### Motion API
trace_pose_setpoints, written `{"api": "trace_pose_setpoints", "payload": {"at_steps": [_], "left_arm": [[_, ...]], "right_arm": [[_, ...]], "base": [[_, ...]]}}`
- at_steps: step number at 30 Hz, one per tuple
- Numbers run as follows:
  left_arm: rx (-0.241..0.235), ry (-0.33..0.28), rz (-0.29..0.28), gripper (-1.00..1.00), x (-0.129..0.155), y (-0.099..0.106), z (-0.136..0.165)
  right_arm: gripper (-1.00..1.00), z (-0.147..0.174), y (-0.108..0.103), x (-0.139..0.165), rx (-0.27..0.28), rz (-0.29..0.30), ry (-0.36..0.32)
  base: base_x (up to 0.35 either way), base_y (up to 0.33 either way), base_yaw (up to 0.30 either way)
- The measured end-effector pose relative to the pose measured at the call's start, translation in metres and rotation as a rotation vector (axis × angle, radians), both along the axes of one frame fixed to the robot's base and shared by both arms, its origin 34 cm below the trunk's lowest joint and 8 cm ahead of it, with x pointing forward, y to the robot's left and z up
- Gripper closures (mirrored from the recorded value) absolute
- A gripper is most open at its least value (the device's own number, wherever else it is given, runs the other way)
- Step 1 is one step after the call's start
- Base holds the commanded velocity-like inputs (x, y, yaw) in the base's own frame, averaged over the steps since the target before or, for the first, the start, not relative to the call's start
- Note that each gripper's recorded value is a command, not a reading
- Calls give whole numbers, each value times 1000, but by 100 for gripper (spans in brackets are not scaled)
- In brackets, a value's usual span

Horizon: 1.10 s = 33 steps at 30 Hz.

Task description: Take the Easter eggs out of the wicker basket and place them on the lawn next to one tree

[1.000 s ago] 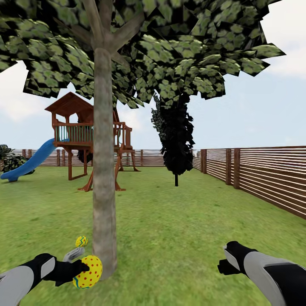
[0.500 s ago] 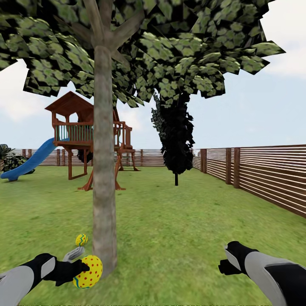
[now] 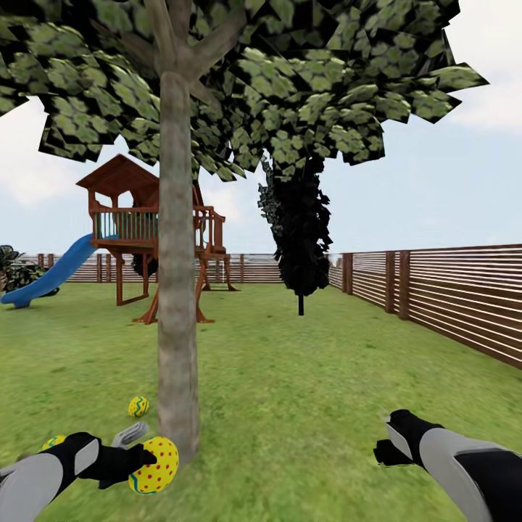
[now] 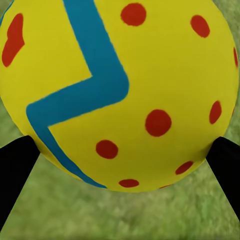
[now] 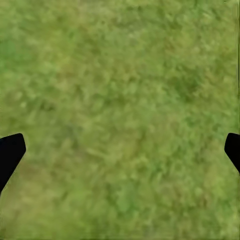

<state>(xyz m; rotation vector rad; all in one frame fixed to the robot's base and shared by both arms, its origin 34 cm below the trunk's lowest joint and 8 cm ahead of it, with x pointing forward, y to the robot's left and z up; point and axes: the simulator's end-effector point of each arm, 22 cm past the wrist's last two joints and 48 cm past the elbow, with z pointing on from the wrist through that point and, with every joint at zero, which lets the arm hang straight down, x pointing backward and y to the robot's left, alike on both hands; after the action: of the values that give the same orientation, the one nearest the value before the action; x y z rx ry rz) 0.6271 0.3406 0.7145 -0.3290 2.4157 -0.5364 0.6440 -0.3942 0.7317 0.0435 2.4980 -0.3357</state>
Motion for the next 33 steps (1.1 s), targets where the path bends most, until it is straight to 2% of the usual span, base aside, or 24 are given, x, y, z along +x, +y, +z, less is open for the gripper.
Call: {"api": "trace_pose_setpoints", "payload": {"at_steps": [3, 6, 10, 11, 13, 14, 16, 18, 20, 21, 22, 24, 25, 28, 31, 33], "left_arm": [[0, 1, 0, 100, -1, 0, -7], [-1, 0, 0, 100, -1, 0, -12], [-2, 0, 0, 100, -2, -1, -20], [-1, -1, 1, 100, -2, 0, -22], [-2, -1, 2, 100, -3, 0, -26], [-3, -1, 1, 100, -3, -1, -28], [-3, -1, 0, 100, -4, -2, -32], [-3, -2, 0, 100, -4, -2, -36], [-4, -1, -2, 100, -5, -3, -40], [-5, -1, -4, 100, -5, -5, -42], [-5, -1, -5, 100, -5, -5, -44], [-6, -1, -6, 100, -6, -6, -48], [-6, -1, -7, 100, -6, -7, -50], [-7, -1, -8, 100, -7, -8, -57], [-6, -1, -7, 100, -8, -7, -63], [-8, -2, -6, 100, -8, -7, -64]], "right_arm": [[-100, 18, -15, 16, -13, -8, -78], [-100, 16, -29, 14, -14, -27, -84], [-100, 20, -33, 19, -46, -38, -116], [-100, 56, -19, 45, -21, 0, -216], [-100, 119, 5, 77, 22, 81, -378], [-100, 131, 10, 82, 35, 98, -415], [-100, 140, 14, 85, 37, 114, -440], [-100, 136, 9, 80, 45, 109, -407], [-100, 129, -2, 72, 110, 91, -383], [-100, 138, -13, 73, 167, 65, -428], [-100, 151, -16, 79, 170, 69, -498], [-100, 166, -20, 88, 118, 99, -602], [-100, 167, -22, 89, 104, 107, -621], [-100, 159, -19, 88, 94, 114, -621], [-100, 133, -3, 84, 114, 111, -541], [-100, 126, 11, 86, 98, 124, -528]], "base": [[87, 0, 13], [88, 0, 1], [96, -35, 0], [103, -70, 0], [106, -77, 0], [110, -83, 0], [124, -88, 0], [147, -96, 0], [160, -106, 0], [163, -109, 0], [163, -110, 0], [164, -112, 0], [164, -113, 0], [164, -113, 0], [163, -113, 0], [142, -44, 0]]}}
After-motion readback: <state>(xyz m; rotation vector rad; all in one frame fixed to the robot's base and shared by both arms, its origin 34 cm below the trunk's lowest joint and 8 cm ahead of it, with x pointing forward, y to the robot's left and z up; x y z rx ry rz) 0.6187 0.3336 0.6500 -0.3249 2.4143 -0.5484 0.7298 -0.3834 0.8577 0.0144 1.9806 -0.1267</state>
